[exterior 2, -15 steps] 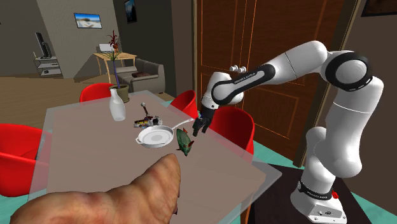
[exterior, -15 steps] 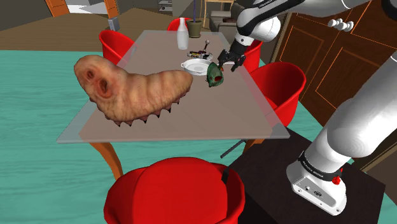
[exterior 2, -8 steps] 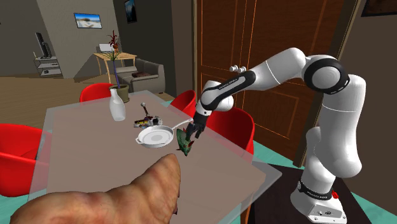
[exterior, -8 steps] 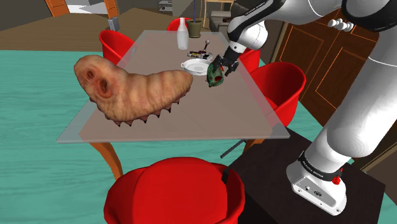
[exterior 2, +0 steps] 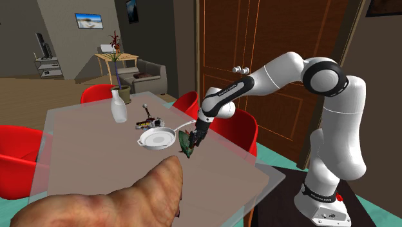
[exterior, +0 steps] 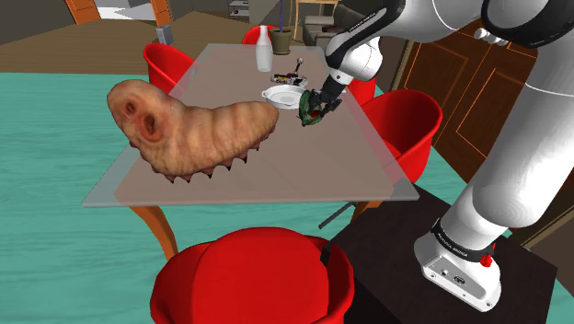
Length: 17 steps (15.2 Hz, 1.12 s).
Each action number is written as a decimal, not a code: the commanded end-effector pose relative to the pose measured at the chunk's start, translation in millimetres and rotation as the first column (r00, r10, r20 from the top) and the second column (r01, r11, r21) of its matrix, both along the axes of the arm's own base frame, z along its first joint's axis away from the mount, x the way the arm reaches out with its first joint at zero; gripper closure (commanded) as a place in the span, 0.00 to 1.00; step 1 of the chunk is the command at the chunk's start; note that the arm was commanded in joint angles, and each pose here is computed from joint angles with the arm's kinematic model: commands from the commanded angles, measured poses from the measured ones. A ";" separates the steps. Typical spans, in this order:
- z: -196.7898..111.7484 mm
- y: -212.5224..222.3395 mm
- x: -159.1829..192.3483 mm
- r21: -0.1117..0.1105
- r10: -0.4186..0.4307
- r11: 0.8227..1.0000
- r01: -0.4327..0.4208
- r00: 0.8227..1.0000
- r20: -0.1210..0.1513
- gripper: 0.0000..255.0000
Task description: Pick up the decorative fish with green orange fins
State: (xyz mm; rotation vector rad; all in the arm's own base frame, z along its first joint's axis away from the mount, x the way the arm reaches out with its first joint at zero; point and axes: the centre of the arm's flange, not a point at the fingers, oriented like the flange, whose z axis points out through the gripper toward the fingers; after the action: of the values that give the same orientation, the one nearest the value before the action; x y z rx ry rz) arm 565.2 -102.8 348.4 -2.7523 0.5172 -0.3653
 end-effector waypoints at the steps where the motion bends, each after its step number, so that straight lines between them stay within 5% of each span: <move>1: -0.5 -0.1 0.1 0.000 0.000 1.000 0.000 1.000 0.000 1.00; 8: -0.7 -0.1 -1.0 0.000 0.000 1.000 0.000 1.000 0.000 1.00; 17: 46.8 -0.1 -1.0 0.000 0.000 1.000 0.000 1.000 0.000 1.00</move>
State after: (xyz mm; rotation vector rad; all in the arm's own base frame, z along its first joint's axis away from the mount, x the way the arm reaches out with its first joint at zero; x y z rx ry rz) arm 565.5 -102.2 388.8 -2.7523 0.5175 -0.3656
